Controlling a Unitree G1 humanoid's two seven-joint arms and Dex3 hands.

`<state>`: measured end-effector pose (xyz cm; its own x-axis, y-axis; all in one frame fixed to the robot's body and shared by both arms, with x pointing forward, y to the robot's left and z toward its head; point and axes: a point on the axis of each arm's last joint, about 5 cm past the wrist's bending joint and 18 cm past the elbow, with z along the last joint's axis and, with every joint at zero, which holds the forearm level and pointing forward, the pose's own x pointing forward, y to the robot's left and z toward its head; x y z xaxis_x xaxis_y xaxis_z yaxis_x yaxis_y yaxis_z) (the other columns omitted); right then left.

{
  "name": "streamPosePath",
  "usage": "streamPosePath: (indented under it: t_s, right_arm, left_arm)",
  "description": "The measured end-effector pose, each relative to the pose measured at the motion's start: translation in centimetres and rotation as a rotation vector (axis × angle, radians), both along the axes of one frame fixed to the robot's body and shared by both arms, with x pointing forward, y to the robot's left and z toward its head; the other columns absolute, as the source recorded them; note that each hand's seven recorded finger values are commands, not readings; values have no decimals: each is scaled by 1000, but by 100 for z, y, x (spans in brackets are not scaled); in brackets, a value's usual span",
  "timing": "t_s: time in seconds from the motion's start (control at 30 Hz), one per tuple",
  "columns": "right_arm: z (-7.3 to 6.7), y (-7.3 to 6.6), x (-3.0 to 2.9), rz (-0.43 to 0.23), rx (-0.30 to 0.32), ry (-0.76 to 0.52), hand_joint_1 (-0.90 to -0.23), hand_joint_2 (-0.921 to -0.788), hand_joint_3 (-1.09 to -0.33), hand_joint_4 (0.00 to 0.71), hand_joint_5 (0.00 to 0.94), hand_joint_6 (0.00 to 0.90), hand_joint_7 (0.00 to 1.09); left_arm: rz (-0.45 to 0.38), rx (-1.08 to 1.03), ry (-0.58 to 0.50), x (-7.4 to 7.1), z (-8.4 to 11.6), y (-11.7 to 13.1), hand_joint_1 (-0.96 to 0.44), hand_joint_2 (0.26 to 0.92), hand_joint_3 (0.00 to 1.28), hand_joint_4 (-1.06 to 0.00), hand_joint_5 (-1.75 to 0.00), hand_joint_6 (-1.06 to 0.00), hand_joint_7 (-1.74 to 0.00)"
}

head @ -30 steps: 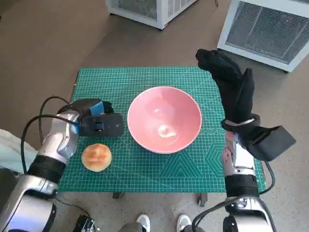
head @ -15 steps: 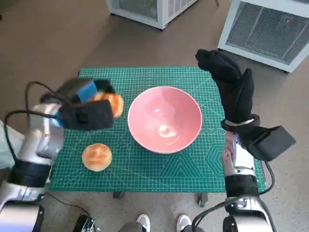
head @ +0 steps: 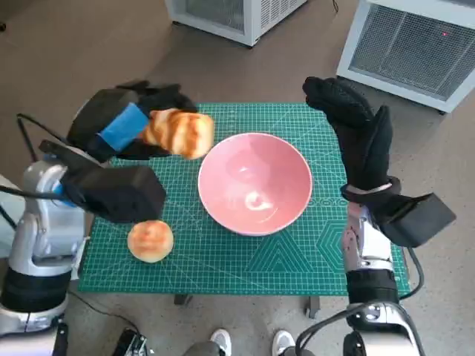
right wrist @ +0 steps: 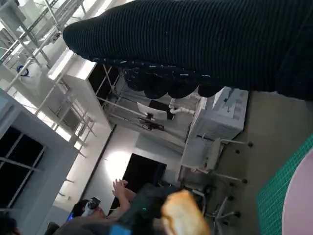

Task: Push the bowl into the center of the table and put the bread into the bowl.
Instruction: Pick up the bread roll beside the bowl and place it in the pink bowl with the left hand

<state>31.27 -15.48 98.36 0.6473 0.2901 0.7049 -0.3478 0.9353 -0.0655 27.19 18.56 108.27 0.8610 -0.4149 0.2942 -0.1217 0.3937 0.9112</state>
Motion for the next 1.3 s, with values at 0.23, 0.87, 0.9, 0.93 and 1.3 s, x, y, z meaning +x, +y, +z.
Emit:
streamPosePath:
  t_s: [0.23,0.87,0.9,0.93,1.3]
  right_arm:
    - [-11,-6,-8,0,0,2,-693,-921,-743,286,0,156,471]
    - [-64,-41,-41,-3,10,23,-683,-921,-739,287,1,147,466]
    - [-64,-43,-42,-3,11,23,-682,-921,-738,288,1,144,464]
    - [-65,-45,-43,-4,12,23,-682,-921,-738,288,1,142,463]
    - [-85,-65,-57,-8,16,27,-674,-921,-735,288,1,139,459]
  left_arm:
    - [-83,44,12,5,-82,-209,2,899,6,-860,-976,-688,-1102]
    - [-230,183,157,346,-407,-685,2,920,51,-754,-1126,-604,-1156]
    - [-233,188,170,362,-438,-696,2,920,57,-745,-1128,-599,-1171]
    - [-234,191,181,377,-466,-706,2,920,61,-739,-1129,-596,-1180]
    - [-255,213,339,477,-673,-690,-92,816,53,-376,-268,-423,-361]
